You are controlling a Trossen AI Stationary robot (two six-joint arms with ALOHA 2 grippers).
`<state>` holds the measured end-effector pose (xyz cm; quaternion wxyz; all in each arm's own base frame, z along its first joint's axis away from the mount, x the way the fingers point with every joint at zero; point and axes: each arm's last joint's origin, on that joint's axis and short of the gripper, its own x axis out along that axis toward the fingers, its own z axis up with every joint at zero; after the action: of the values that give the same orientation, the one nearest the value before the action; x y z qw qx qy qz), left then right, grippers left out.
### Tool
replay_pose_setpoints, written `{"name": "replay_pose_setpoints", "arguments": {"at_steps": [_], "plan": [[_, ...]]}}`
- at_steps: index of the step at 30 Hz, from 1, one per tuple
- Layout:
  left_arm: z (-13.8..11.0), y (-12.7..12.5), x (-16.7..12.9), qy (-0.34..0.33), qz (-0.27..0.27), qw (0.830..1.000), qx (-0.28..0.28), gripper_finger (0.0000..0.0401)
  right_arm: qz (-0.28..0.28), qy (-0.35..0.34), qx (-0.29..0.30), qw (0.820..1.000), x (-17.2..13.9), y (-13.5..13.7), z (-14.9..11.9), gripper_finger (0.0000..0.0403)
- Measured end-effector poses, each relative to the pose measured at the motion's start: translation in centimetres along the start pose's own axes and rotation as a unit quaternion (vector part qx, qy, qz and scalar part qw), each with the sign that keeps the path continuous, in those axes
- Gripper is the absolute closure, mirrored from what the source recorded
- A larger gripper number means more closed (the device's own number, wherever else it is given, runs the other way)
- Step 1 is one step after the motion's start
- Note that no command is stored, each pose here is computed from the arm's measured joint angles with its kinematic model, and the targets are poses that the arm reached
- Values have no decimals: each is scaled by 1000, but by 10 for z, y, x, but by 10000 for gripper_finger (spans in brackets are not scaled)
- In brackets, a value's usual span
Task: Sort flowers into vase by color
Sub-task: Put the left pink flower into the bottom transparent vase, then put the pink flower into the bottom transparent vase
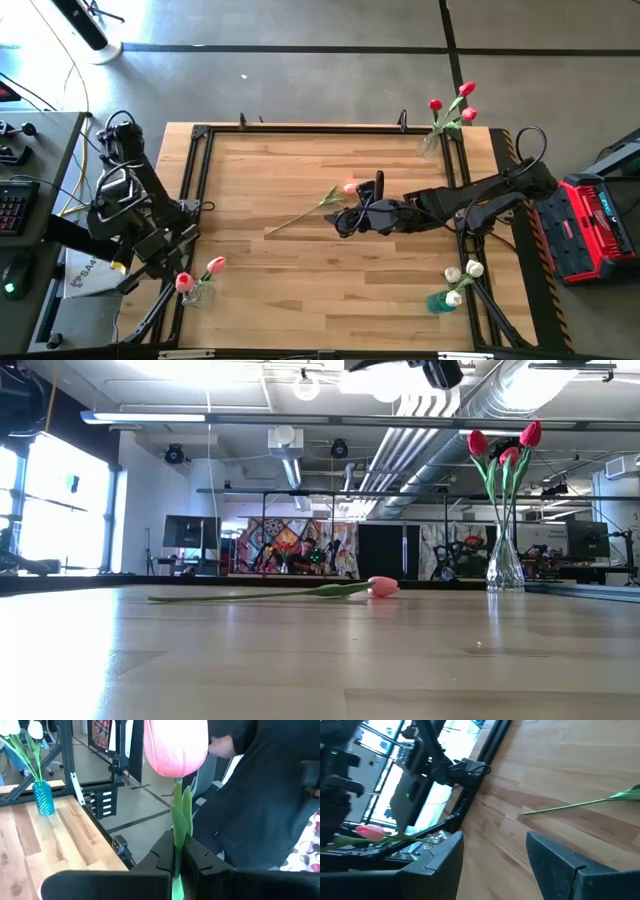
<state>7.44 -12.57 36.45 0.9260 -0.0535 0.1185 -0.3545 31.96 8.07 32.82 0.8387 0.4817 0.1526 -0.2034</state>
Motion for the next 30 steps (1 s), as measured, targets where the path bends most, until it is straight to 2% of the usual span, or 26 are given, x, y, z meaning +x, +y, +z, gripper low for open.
{"name": "replay_pose_setpoints", "arguments": {"at_steps": [7, 11, 14, 22, 30], "plan": [[-12, -10, 11, 16, 15, 1000, 19, 401, 26, -5, 7, 1000, -3, 7, -4, 199], [-34, -9, 19, 47, 24, 999, 2, 401, 23, -15, 18, 999, -3, 7, -4, 199], [-39, -7, 21, 44, 38, 998, -16, 393, 22, -18, 20, 999, -3, 6, -3, 199], [-38, -4, 15, 34, 56, 997, -38, 339, 27, -23, 24, 999, -2, 7, -1, 199], [-29, 5, -8, -10, 54, 996, -69, 286, 27, -23, 24, 999, -2, 7, -1, 199]]}}
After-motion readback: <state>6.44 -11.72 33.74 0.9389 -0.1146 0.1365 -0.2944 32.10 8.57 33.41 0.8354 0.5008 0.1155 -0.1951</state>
